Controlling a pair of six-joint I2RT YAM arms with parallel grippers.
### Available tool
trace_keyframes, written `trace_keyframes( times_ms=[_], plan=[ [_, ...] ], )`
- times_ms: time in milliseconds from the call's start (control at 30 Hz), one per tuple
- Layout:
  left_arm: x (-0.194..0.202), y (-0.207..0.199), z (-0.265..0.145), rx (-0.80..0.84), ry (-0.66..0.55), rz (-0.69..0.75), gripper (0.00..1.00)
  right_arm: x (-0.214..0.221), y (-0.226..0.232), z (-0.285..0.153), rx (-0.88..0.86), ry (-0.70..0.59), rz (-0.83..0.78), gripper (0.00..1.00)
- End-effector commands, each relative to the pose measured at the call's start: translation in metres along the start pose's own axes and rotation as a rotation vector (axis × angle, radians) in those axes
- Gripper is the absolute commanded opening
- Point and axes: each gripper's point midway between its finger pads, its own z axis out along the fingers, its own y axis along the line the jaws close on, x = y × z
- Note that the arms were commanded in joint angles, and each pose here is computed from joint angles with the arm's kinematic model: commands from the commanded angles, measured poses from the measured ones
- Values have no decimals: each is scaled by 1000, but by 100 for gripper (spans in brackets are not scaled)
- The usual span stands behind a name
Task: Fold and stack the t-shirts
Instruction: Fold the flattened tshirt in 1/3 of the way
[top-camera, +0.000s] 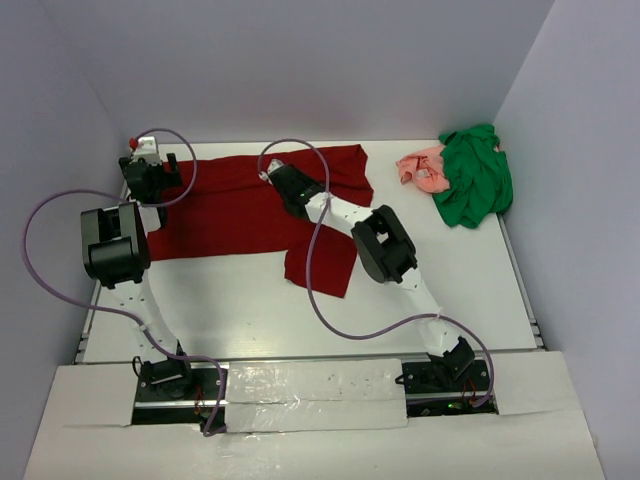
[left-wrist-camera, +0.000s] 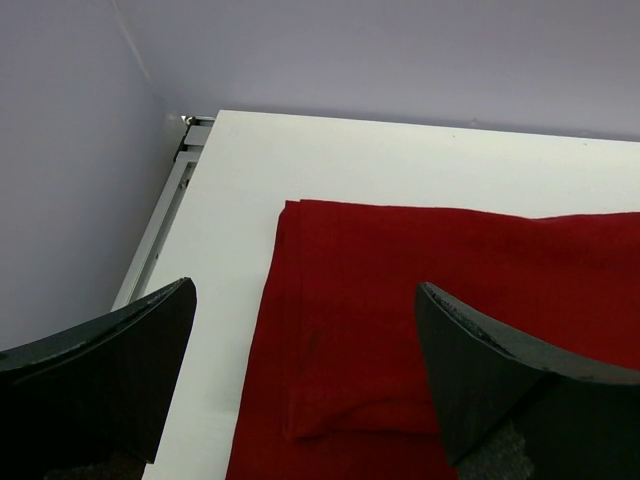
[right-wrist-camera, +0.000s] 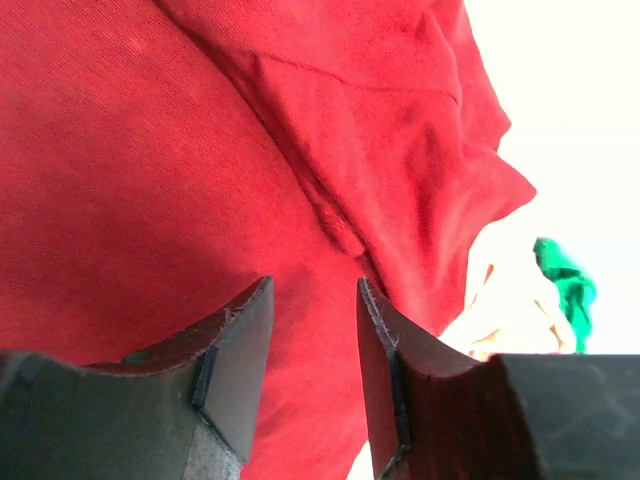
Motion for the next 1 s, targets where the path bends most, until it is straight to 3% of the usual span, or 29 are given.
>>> trace_keyframes(
  times_ms=[0,300,967],
  plan=[
    [-45,0,-6,-7,-112,-4,99,10,-17,7,109,38,-33,45],
    [-44,0,-6,-9,-110,-2,99,30,-21,20,80,96,-49,35],
    [-40,1,-5,-9,-102,10,99,12,-14,28,14,49,-84,33]
  ],
)
